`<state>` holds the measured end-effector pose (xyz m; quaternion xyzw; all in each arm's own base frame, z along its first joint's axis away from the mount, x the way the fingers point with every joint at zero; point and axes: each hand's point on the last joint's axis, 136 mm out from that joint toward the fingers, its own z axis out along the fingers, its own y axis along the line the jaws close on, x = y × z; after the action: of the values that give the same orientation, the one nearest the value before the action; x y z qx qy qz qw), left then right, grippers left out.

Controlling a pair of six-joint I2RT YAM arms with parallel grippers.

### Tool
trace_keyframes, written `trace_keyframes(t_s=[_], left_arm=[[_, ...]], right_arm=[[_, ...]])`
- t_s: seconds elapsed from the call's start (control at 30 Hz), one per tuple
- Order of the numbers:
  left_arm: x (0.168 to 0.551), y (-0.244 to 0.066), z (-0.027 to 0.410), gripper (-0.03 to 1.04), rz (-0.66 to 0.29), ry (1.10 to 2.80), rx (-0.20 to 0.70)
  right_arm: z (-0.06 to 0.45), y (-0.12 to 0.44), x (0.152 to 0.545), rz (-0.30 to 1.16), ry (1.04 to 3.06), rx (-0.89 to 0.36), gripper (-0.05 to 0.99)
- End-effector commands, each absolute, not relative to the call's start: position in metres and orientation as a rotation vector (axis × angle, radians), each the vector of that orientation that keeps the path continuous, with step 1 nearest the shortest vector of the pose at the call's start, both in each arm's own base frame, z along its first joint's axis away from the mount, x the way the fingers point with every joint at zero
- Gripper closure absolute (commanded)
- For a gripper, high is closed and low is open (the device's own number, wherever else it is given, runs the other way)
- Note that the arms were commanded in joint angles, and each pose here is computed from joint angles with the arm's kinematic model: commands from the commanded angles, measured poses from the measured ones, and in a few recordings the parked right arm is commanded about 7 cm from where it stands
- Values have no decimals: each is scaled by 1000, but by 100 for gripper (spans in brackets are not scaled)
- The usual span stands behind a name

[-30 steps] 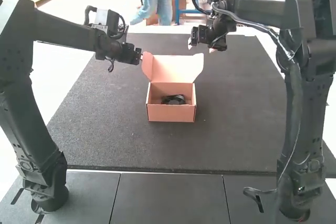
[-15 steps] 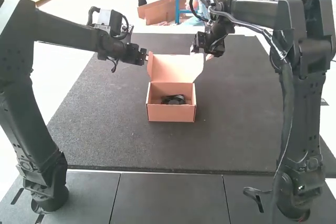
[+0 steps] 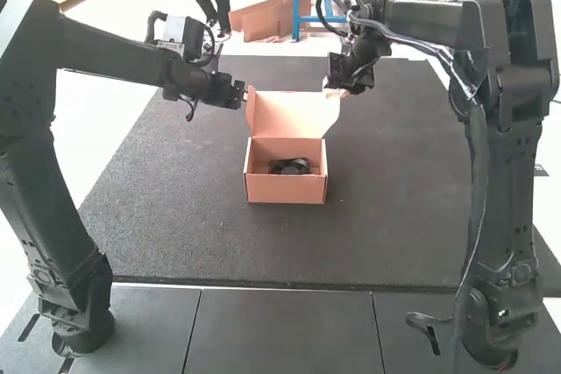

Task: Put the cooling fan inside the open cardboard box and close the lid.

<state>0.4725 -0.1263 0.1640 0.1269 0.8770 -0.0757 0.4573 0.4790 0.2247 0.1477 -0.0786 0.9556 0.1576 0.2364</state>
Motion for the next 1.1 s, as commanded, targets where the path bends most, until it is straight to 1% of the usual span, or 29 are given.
trace_keyframes(t_s=[0.0,0.03,0.1,0.17,0.2,0.23,0.43,0.5,0.6,0.63,0.77,0.87,1.07], left_arm=[[480,-134,185,4,-210,2112,315],[480,-134,185,4,-210,2112,315],[480,-134,184,4,-210,2112,315],[480,-134,185,4,-211,2110,317],[481,-134,185,4,-210,2109,315],[481,-134,185,4,-210,2109,315],[481,-134,185,4,-210,2107,315],[481,-134,185,4,-210,2107,315],[481,-134,186,4,-210,2105,315],[481,-135,186,4,-210,2103,318],[481,-134,187,4,-210,2102,316],[481,-134,186,4,-210,2104,316],[481,-137,187,4,-212,2101,324]], right_arm=[[172,227,487,459,2563,-201,61],[171,227,487,460,2565,-203,61],[170,227,486,458,2570,-203,66],[170,227,485,457,2574,-203,66],[169,228,484,459,2578,-205,70],[169,228,484,459,2578,-205,71],[165,226,478,453,2608,-207,72],[165,226,479,453,2607,-209,75],[165,226,478,454,2610,-210,76],[165,226,478,454,2610,-210,80],[166,226,478,454,2610,-210,90],[167,228,477,458,2612,-215,93],[172,234,470,469,2624,-231,95]])
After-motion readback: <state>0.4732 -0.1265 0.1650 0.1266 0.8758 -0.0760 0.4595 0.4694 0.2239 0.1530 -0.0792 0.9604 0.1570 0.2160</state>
